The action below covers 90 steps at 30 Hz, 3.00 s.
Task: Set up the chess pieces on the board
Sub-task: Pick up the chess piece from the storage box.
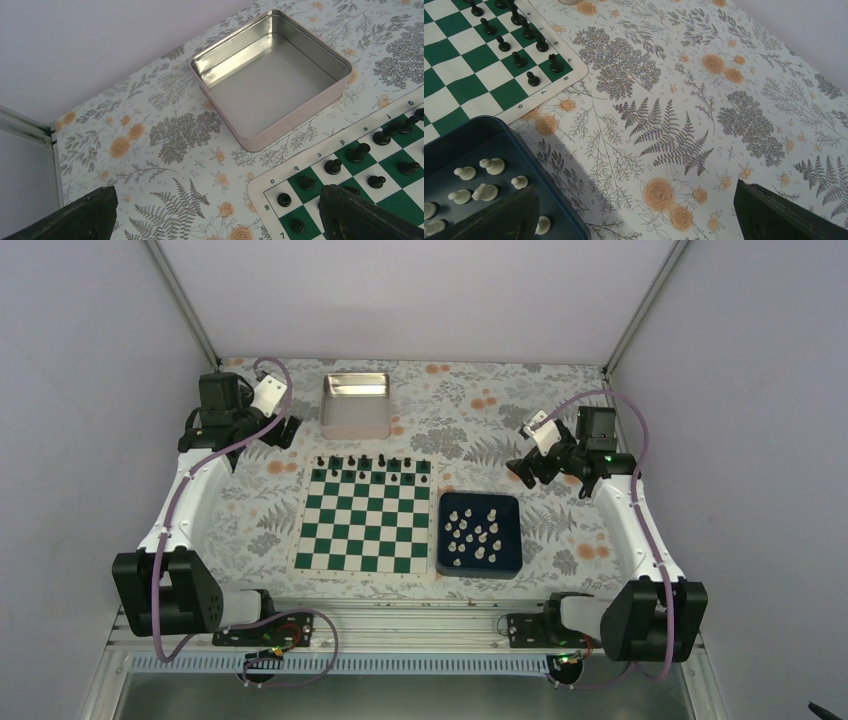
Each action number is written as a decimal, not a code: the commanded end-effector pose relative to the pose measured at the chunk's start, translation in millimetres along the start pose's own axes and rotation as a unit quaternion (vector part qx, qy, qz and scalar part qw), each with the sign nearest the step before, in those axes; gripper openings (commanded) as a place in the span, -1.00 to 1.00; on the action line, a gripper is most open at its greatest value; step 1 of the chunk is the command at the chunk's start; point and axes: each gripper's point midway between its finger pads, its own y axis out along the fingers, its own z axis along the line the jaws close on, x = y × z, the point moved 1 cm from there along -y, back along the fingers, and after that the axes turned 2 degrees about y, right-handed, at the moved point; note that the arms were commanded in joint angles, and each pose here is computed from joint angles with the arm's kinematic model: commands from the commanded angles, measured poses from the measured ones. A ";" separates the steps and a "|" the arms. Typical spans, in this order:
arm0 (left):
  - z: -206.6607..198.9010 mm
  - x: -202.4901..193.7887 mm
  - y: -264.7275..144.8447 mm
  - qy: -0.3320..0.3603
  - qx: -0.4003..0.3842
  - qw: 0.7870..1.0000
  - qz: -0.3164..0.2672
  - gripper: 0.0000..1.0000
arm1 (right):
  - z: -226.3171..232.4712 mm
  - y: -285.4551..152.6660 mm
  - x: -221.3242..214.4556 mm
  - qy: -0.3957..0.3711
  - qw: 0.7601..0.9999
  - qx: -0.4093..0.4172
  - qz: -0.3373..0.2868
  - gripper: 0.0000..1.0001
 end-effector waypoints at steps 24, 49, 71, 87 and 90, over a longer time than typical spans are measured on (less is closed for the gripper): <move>0.3 12.5 7.9 0.003 -0.026 1.000 -0.018 1.00 | 92.8 1.6 -42.7 -0.066 0.974 0.153 0.155 0.31; 1.3 6.0 19.0 -0.008 -0.029 1.000 -0.007 1.00 | 107.0 63.8 -97.1 -0.054 0.947 0.142 0.283 -0.35; 1.5 -2.6 25.8 -0.005 -0.027 1.000 0.001 1.00 | 108.3 82.7 -114.8 -0.046 0.943 0.131 0.301 -0.37; 2.3 -1.3 31.5 -0.004 -0.039 0.999 0.004 1.00 | 109.7 88.9 -125.1 -0.045 0.940 0.125 0.314 -0.74; 1.2 -4.7 33.5 -0.005 -0.041 0.999 0.007 1.00 | 106.1 87.0 -119.7 -0.047 0.942 0.119 0.311 -0.84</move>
